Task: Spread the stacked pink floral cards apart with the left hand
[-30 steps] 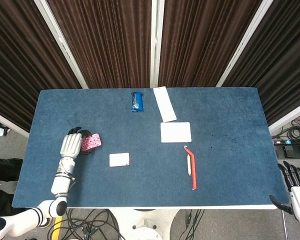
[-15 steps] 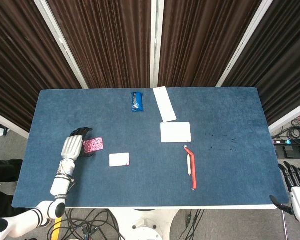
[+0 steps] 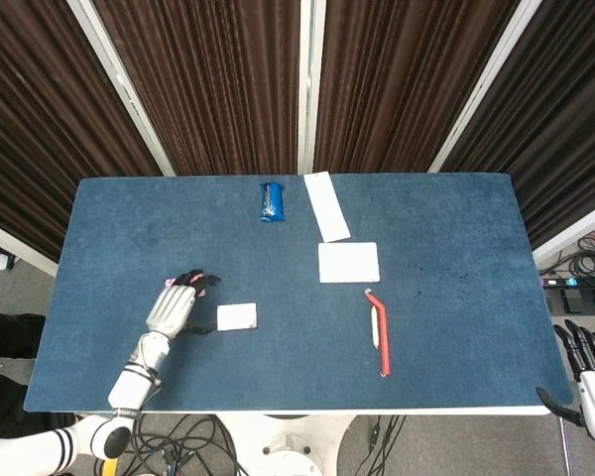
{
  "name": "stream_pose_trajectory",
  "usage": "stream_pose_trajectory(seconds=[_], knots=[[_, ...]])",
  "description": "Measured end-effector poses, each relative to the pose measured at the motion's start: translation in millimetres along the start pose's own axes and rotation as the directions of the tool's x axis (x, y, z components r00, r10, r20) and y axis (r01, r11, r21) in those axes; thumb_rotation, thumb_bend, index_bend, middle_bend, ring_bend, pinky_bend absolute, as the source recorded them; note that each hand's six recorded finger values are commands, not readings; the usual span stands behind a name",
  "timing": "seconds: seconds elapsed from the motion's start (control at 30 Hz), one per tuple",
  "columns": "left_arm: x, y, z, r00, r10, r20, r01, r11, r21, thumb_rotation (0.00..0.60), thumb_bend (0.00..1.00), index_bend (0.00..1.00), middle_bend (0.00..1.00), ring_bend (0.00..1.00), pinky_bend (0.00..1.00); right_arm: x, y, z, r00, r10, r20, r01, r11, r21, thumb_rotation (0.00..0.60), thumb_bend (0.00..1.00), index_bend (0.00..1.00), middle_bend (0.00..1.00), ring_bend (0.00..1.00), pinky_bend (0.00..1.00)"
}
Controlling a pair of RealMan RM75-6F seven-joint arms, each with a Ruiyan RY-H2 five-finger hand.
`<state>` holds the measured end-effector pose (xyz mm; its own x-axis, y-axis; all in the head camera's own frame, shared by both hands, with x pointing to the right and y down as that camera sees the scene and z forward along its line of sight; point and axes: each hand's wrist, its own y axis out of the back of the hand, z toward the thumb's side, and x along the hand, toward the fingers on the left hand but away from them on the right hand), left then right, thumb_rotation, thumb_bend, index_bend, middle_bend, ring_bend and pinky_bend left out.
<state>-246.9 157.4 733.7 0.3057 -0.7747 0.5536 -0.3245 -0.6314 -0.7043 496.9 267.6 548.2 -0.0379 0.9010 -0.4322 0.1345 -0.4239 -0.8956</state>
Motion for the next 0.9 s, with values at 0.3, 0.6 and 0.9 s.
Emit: stream_pose_trajectory(seconds=[0.3, 0.6, 0.9], knots=[[1.7, -28.5, 26.9, 1.0, -0.011, 0.02, 0.01, 0.999, 0.042, 0.6, 0.14, 0.23, 0.3, 0.09, 0.17, -1.4, -1.8, -1.0, 1.0, 0.005, 0.001, -0.005, 1.0, -0.005, 0.6, 0.12, 0.0, 0.0, 0.0, 0.0], [15.3, -46.1, 28.2, 1.0, 0.01, -0.03, -0.008, 0.998, 0.064, 0.6, 0.14, 0.23, 0.3, 0.09, 0.17, -0.4, 0.2, -4.1, 1.0, -0.001, 0.006, 0.001, 1.0, -0.01, 0.6, 0.12, 0.0, 0.0, 0.0, 0.0], [19.8, -51.2, 24.4, 0.998, -0.001, -0.056, 0.003, 0.999, 0.051, 0.6, 0.14, 0.24, 0.34, 0.09, 0.17, -1.9, -1.3, -7.3, 1.0, 0.003, 0.012, -0.003, 1.0, -0.015, 0.6, 0.12, 0.0, 0.0, 0.0, 0.0]])
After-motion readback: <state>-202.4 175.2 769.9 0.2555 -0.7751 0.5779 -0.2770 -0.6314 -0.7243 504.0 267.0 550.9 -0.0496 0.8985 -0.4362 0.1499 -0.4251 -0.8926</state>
